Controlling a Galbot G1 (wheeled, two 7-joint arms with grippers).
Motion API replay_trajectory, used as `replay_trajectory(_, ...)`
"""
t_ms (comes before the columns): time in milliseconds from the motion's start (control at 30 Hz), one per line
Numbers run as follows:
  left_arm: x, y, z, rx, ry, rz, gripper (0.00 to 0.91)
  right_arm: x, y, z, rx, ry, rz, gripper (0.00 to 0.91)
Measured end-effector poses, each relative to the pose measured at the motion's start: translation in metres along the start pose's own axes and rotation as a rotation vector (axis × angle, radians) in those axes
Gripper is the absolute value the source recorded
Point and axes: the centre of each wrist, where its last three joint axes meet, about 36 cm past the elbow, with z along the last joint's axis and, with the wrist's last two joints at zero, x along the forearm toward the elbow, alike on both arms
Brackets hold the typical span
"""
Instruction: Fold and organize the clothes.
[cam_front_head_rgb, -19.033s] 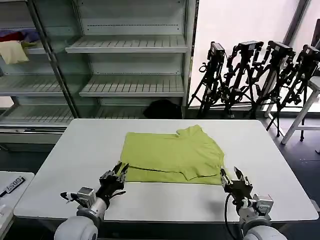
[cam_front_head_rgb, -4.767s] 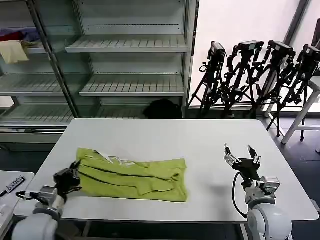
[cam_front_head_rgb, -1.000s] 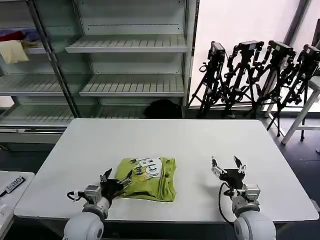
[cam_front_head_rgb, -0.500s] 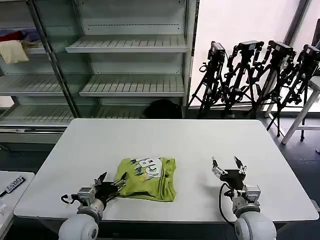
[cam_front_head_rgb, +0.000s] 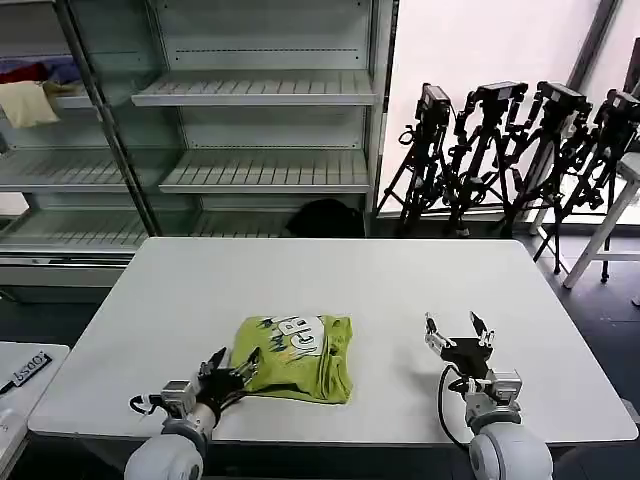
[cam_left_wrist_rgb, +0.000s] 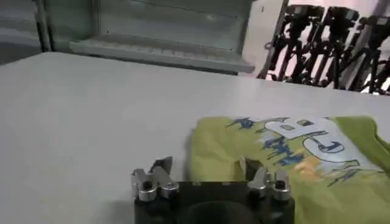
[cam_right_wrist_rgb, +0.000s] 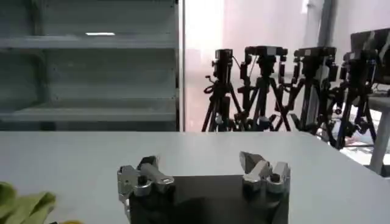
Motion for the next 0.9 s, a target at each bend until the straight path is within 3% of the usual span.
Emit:
replay_trajectory(567, -0.004, -0.003, 0.003, 0.050, 0.003, 0.036, 0.000, 0.000, -0.001, -0.001, 0.000, -0.003, 0.007, 0.907)
replay_trajectory(900, 0.003, 0.010, -0.004, 0.015, -0.107, 0.002, 0.000, 0.000, -0.004, -0.004, 0.004, -0.009, 0.012, 0.907)
